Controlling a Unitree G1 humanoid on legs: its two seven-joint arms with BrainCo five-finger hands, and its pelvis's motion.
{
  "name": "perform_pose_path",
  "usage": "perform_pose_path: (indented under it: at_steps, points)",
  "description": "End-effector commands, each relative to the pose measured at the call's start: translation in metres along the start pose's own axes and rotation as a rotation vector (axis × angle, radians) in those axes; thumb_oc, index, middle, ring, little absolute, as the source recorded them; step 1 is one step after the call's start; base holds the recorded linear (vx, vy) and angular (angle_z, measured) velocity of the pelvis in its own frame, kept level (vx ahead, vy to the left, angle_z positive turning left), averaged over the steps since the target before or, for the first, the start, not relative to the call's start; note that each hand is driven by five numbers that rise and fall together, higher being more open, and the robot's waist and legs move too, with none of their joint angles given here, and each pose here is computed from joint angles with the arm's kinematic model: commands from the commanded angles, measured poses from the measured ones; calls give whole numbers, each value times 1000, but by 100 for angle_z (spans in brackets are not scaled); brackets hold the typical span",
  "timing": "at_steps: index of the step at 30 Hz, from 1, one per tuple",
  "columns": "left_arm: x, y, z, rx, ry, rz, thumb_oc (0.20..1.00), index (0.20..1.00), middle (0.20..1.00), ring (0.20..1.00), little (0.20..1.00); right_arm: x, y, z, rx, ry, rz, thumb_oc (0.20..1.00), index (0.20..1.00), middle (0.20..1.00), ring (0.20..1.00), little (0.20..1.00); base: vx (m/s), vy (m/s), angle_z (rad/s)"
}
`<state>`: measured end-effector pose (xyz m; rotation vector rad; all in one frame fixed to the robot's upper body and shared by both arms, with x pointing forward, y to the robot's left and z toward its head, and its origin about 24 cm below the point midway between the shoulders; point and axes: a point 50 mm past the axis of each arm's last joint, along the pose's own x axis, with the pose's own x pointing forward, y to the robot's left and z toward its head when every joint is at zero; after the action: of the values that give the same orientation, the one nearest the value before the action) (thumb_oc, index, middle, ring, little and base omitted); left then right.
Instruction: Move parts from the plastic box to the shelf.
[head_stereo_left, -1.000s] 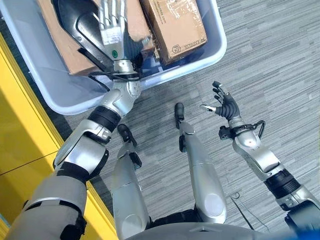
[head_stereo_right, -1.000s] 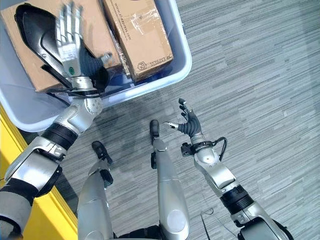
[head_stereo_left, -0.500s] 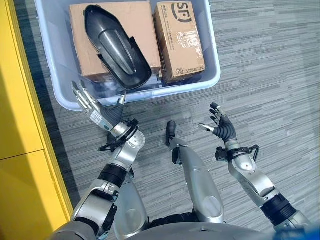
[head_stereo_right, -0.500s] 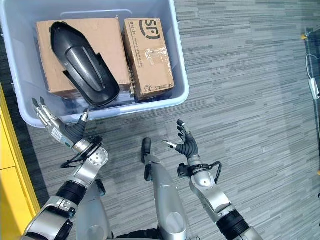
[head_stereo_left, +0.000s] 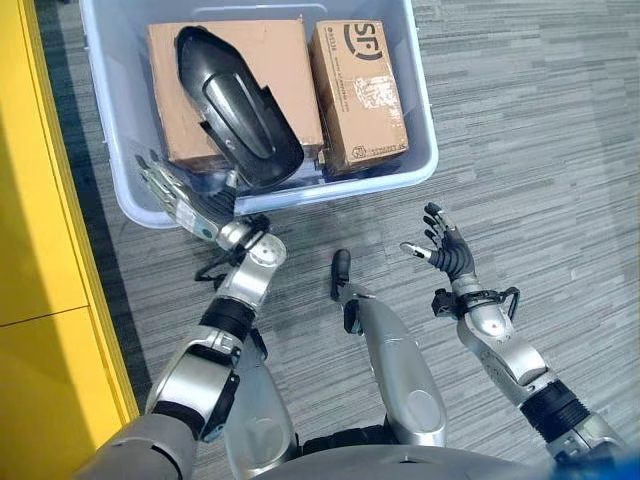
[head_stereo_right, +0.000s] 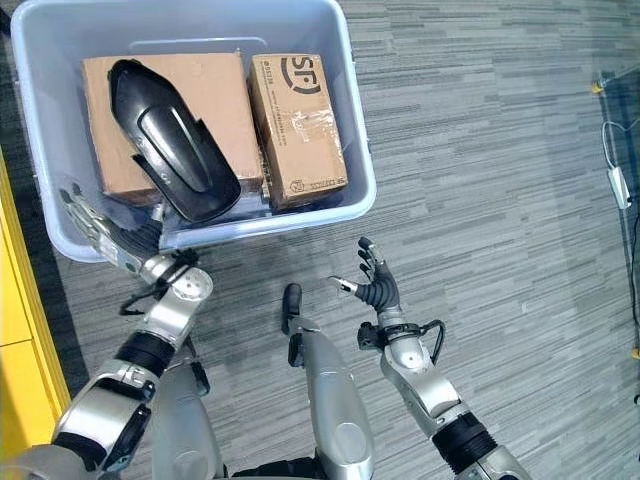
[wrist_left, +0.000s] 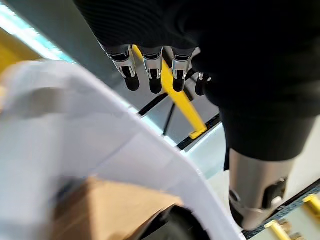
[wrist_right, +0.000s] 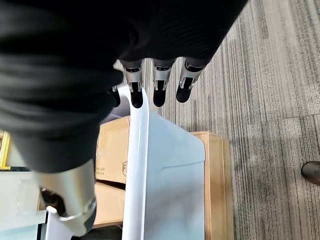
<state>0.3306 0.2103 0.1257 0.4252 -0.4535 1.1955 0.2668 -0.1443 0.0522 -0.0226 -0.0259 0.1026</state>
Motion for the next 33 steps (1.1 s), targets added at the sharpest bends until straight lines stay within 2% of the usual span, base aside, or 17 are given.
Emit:
perform_pose_path:
  at_steps: [1,4,9,18,22,29,33]
  points:
    - [14,2,15,-20,-138,33,1000,1000,1000,1000,1000,4,-1,21,6,-89,30,1000,1000,1000,1000,1000,-15,114,-4]
    - [21,-2,22,13,-217,26,1000,1000,1000,1000,1000,5,-1,23,-5,-94,42,1000,1000,1000,1000,1000,-18,111,-6]
    - [22,-11,30,14,-222,-15,1000,1000,1000,1000,1000,7,4,22,-13,-88,55,1000,1000,1000,1000,1000,3,73,-5]
    - [19,-26,29,-3,-53,-112,1000,1000,1000,1000,1000,16,13,23,-19,-74,52,1000,1000,1000,1000,1000,5,32,0]
    - [19,-26,23,-25,90,-60,1000,1000,1000,1000,1000,18,14,26,-21,-88,54,1000,1000,1000,1000,1000,6,-14,2]
    - [31,-24,21,19,132,-2,1000,1000,1000,1000,1000,19,14,26,-13,-84,36,1000,1000,1000,1000,1000,8,-45,3]
    - [35,-27,21,30,153,-37,1000,1000,1000,1000,1000,20,14,26,-9,-86,27,1000,1000,1000,1000,1000,2,-61,-2]
